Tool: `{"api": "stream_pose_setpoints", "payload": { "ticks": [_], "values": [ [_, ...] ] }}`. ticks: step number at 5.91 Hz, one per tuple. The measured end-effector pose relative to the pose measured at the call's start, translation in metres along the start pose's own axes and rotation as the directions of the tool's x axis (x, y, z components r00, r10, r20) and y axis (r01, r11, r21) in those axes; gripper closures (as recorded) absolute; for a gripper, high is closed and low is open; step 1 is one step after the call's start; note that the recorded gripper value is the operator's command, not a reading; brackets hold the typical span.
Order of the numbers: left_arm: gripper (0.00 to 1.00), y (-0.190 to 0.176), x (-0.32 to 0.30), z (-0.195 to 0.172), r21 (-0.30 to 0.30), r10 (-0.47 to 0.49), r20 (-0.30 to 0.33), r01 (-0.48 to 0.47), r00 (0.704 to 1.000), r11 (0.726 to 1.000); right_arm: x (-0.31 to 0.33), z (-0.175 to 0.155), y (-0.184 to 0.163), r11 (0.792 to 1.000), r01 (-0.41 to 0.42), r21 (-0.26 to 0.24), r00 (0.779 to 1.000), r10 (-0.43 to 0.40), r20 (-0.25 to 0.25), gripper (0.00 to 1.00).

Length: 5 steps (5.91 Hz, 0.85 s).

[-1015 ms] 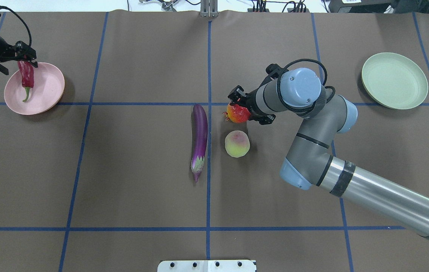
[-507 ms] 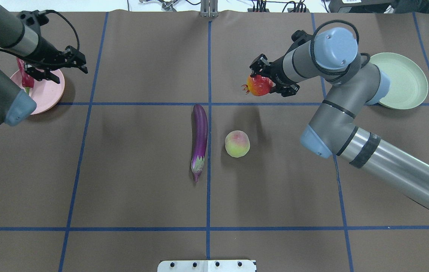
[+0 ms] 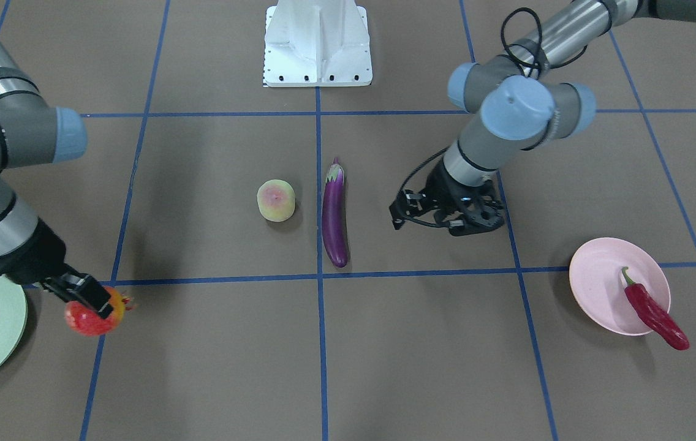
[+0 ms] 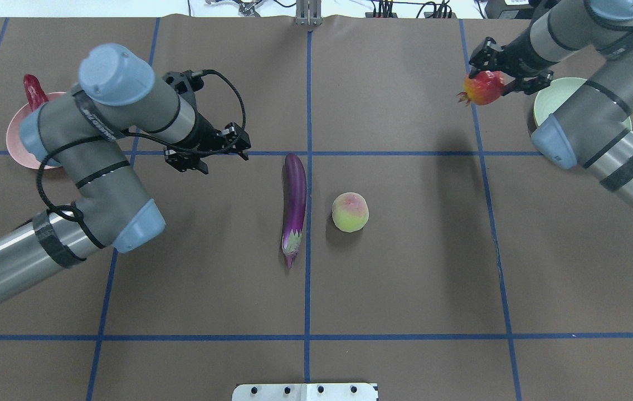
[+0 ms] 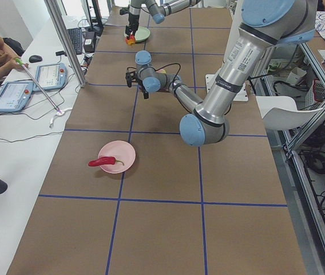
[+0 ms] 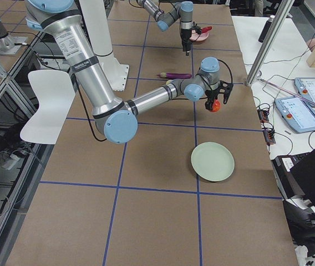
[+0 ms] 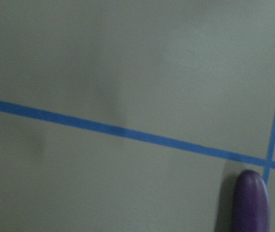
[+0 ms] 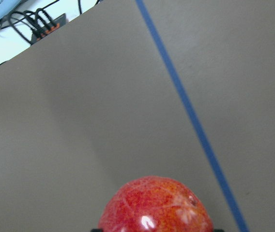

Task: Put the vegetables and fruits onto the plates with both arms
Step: 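Carry red fruit to green plate with right while left reaches eggplant, then grasp purple eggplant with left while right releases fruit on green plate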

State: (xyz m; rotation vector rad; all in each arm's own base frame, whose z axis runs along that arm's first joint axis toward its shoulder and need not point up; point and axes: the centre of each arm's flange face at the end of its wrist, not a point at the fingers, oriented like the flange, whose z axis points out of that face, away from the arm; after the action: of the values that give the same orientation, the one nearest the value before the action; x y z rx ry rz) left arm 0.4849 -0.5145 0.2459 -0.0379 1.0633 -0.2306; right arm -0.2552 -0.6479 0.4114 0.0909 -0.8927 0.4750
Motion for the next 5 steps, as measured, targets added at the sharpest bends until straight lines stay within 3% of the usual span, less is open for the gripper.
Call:
{"api": "stream_pose_setpoints", "payload": {
  "ticks": [2,3,4,5],
  "values": [
    [0.11,0.053,0.049,0.025,0.002,0.06,0.015,-0.06,0.998,0.998,0.095,0.023,-0.048,1.0,0.028,-0.009,0.992,-0.029,-0.123,1.0],
    [0.0,0.068,0.058,0.035,0.021,0.107,0.022,-0.107,0.994,0.994,0.137,0.035,-0.055,1.0,-0.005,-0.022,0.985,0.002,-0.171,1.0],
    [0.0,0.077,0.061,0.041,0.026,0.14,0.027,-0.14,0.99,0.99,0.172,0.045,-0.053,0.999,-0.04,-0.034,0.978,0.032,-0.207,0.73],
    [0.01,0.089,0.062,0.051,0.036,0.16,0.039,-0.161,0.986,0.986,0.194,0.05,-0.049,0.997,-0.06,-0.043,0.973,0.048,-0.228,0.01]
  ]
}}
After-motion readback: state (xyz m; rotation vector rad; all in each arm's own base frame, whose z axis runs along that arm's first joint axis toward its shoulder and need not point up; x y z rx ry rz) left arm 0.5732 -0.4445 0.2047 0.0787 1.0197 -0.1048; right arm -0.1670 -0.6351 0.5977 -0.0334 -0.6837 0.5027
